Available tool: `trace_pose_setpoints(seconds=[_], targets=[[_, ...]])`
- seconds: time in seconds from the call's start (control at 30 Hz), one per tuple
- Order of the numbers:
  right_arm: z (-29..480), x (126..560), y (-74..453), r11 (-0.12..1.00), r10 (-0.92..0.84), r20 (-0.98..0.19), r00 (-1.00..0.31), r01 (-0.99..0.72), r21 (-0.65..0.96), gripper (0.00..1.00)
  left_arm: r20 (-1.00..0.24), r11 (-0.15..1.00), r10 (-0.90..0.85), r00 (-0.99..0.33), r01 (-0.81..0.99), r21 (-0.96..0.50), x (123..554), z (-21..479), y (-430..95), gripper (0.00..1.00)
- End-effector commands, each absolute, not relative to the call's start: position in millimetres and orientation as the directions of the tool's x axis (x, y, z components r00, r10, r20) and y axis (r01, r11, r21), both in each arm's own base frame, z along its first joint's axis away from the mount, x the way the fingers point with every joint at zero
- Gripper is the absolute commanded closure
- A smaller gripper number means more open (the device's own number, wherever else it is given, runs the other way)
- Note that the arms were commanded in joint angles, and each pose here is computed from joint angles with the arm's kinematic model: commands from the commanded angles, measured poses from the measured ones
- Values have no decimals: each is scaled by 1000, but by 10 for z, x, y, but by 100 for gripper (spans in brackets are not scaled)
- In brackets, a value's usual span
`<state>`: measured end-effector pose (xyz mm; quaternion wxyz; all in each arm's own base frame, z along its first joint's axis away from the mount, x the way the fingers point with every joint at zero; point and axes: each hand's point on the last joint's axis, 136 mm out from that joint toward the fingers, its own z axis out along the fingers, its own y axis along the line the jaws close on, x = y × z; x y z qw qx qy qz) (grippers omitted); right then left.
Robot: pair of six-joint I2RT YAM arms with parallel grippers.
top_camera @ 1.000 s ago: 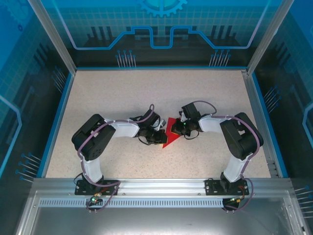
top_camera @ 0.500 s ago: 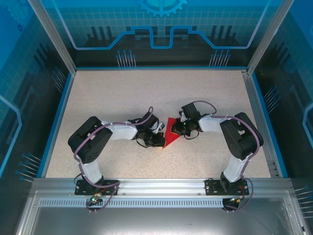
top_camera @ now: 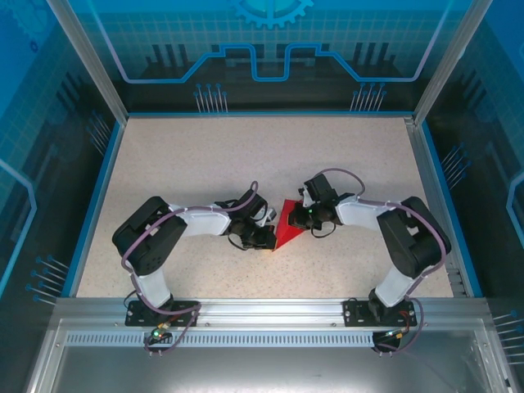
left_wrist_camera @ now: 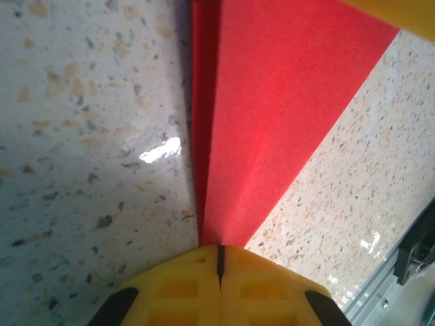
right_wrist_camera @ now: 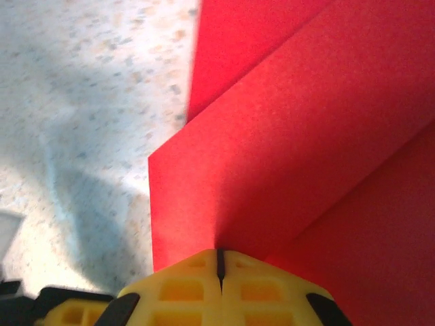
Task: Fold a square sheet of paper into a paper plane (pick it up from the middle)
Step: Fourth fold the wing at the center of the table.
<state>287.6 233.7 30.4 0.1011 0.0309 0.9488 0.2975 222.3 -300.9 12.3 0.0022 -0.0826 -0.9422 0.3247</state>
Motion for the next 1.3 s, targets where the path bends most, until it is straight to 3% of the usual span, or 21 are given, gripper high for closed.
trace_pose_setpoints(seconds=[0.0,0.63,0.8,1.03,1.27], targets=[[481,2728,2444,809,26,-223,-975,-111,578,95,115,858,169,-979,89,-505,1831,-157,-2719,100],[131,2341,2710,799,-31,-116,-993,-94,594,95,108,855,161,-981,83,-513,1859,-153,-2744,100],[130,2352,2761,790,-37,-113,-993,-98,606,96,107,854,163,-981,86,-514,1866,-151,-2749,100],[-97,2420,2497,863,23,-80,-997,-21,504,96,117,859,163,-980,83,-505,1838,-168,-2720,100],[-99,2678,2311,852,54,-119,-991,-16,522,96,136,864,166,-977,78,-497,1789,-200,-2687,100]])
